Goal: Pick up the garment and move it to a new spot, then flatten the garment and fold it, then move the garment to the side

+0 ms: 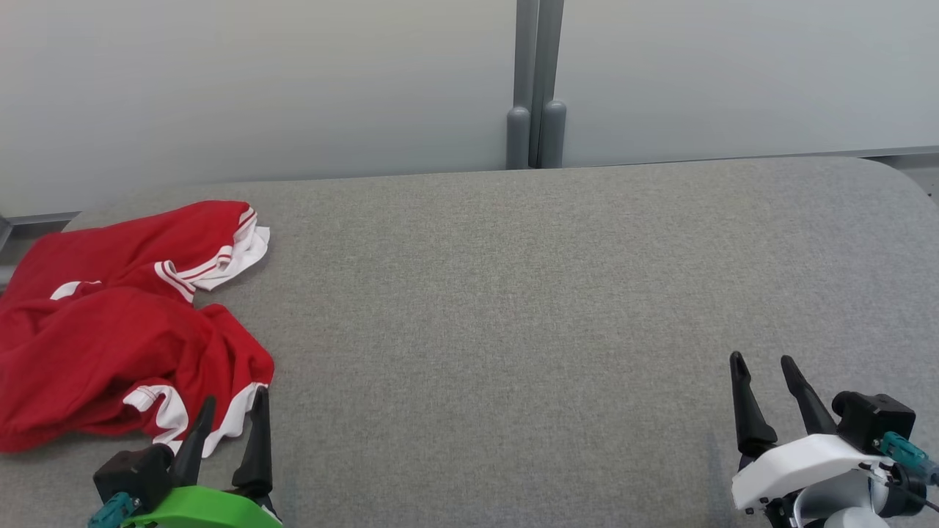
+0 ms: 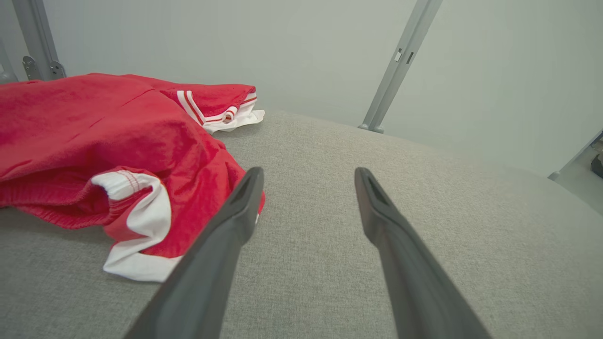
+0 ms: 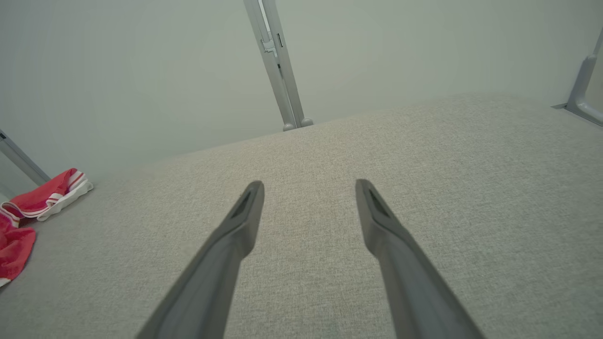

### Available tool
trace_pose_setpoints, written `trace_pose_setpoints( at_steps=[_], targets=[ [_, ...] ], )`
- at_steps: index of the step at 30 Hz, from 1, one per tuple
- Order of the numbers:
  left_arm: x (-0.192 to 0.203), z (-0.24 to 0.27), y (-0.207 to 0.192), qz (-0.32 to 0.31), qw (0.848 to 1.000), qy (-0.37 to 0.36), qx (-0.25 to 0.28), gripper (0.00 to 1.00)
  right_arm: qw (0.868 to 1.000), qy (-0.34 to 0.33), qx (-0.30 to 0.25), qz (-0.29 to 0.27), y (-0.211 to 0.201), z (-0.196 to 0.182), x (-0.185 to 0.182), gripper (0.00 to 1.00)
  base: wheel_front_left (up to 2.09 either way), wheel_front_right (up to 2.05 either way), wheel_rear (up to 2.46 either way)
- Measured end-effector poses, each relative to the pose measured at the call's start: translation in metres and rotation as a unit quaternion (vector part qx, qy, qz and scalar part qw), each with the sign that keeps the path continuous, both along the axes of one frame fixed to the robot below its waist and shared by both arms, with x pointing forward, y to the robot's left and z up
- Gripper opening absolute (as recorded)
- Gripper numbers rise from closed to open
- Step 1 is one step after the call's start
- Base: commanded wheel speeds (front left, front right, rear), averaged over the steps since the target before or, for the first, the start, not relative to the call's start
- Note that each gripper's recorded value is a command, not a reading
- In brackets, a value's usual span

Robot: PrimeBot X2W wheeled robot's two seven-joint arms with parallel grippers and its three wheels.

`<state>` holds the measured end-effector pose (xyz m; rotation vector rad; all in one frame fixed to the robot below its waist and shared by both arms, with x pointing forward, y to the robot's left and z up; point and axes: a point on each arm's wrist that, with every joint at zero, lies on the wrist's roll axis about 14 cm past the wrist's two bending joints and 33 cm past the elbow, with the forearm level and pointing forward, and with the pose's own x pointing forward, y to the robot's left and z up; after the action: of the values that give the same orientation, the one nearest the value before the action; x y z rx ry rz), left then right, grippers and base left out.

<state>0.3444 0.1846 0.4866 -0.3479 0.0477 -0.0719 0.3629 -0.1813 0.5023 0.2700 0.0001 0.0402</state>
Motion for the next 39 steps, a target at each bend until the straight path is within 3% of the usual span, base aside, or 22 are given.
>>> trace_pose_setpoints(
  at_steps=[13, 24, 39],
  targets=[
    [-0.008, -0.007, -0.003, -0.016, 0.998, -0.001, 0.065, 1.0, 0.997, -0.004, -0.074, 0.008, -0.001, -0.003, -0.004, 1.0, 0.0, 0.0, 0.0],
    [-0.017, -0.022, 0.011, 0.009, 0.998, 0.018, 0.063, 1.0, 0.993, -0.007, -0.117, 0.016, 0.002, -0.007, -0.007, 1.0, 0.0, 0.0, 0.0],
    [-0.022, -0.023, 0.012, -0.001, 0.994, 0.01, 0.109, 1.0, 0.985, -0.022, -0.166, 0.028, 0.008, -0.004, -0.008, 1.0, 0.0, 0.0, 0.0]
  ],
)
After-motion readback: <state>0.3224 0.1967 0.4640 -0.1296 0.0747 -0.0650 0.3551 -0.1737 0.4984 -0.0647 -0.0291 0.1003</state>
